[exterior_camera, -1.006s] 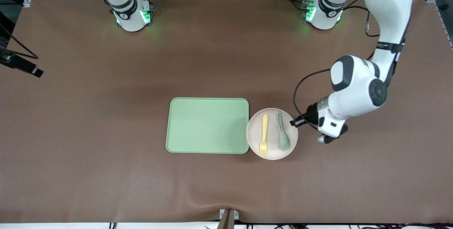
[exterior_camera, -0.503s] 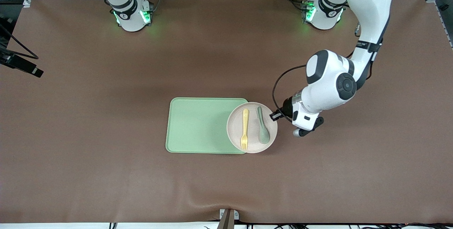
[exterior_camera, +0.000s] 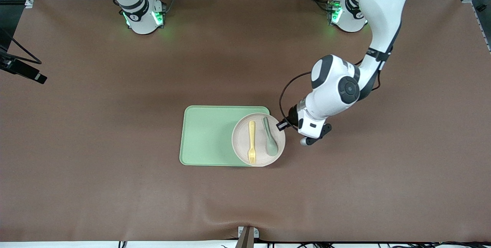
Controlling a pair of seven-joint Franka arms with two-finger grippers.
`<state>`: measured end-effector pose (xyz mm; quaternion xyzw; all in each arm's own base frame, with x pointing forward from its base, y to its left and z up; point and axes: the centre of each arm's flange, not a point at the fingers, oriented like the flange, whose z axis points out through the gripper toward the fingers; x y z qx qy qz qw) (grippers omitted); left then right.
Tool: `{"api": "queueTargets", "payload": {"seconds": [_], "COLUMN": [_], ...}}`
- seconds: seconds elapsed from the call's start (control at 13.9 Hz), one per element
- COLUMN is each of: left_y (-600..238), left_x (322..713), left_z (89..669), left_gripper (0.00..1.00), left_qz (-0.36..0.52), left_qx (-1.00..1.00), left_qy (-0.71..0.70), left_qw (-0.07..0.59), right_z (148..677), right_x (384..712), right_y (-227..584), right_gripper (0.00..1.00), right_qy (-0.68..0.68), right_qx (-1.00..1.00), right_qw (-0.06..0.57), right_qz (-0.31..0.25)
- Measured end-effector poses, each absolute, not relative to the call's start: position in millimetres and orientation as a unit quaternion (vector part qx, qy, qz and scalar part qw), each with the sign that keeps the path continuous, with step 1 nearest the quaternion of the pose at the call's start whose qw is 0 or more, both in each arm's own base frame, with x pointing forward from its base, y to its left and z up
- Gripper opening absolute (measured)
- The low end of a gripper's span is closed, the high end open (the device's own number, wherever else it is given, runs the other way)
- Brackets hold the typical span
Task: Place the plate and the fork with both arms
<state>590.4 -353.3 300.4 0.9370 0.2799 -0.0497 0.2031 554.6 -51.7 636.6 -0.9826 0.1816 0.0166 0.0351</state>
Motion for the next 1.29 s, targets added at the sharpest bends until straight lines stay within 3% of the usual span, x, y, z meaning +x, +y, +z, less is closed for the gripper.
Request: {"api": "queueTargets", "payload": {"seconds": [1.29], "left_y": [-403.6], "left_x": [556.6], "left_z": [218.3], "left_gripper": [0.05], "left_qz": [-0.010], "left_qx": [0.944], "left_qy": [0.254], "left_qw": [0.210], "right_z": [636.3], "right_x": [554.5], "right_y": [-52.4], "right_gripper": [1.00], "right_qy": [0.182], "right_qx": [-0.982], "right_qw": [0.035], "right_qz": [0.017]}}
